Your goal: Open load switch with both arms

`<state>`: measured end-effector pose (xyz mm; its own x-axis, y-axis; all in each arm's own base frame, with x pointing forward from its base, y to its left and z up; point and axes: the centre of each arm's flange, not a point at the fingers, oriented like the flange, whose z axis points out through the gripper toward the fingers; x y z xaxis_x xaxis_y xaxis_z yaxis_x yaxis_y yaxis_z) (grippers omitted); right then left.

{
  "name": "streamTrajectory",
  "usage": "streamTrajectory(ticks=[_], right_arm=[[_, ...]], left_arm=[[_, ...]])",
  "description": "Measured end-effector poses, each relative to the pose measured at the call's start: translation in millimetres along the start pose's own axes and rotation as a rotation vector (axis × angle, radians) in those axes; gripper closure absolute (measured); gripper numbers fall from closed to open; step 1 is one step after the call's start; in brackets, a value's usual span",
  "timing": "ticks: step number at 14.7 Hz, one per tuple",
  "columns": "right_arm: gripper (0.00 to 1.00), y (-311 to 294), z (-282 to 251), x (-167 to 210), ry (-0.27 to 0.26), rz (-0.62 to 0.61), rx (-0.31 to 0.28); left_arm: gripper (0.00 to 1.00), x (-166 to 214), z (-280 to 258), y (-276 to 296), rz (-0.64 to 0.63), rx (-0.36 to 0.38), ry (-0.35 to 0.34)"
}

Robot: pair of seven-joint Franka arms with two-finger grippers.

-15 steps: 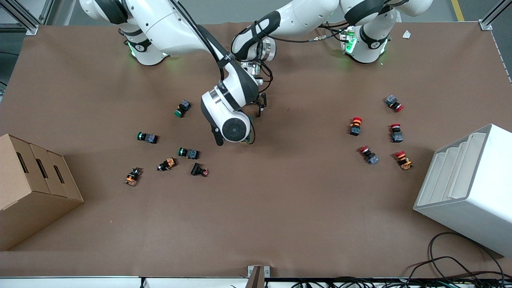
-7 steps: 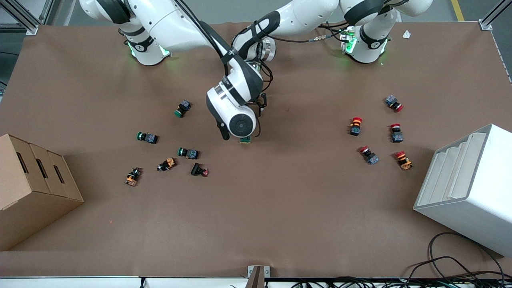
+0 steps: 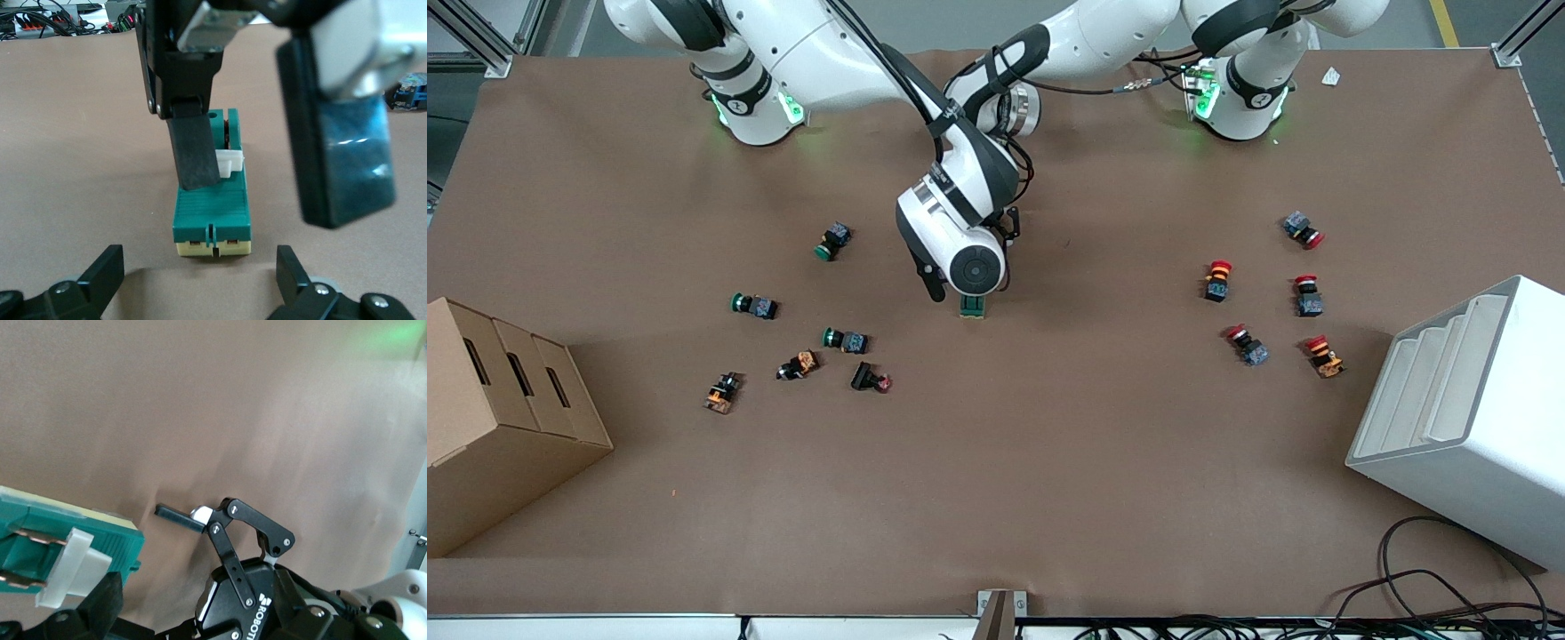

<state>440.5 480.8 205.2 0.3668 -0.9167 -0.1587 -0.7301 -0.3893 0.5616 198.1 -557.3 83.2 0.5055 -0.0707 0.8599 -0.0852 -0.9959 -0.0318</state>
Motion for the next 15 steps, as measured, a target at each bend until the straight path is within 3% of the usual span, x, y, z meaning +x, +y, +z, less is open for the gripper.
streamTrajectory(ticks=[3,5,10,13,15], right_arm=[[0.00,2,-10,19,0.008,-0.064,-0.032],[0.00,6,-48,52,0.020,-0.138,-0.013],[0.00,52,-177,210,0.010,-0.465,0.132],[0.00,92,-225,300,0.096,-0.711,0.185],[0.00,120,-248,344,0.143,-0.865,0.216]], left_arm=[[0.00,0,0,0,0.000,0.000,0.000],[0.00,0,0,0,0.000,0.001,0.001],[0.00,-1,0,-1,0.003,0.005,0.007],[0.00,1,1,-2,-0.007,0.026,0.006],[0.00,9,2,1,-0.032,0.078,-0.022]])
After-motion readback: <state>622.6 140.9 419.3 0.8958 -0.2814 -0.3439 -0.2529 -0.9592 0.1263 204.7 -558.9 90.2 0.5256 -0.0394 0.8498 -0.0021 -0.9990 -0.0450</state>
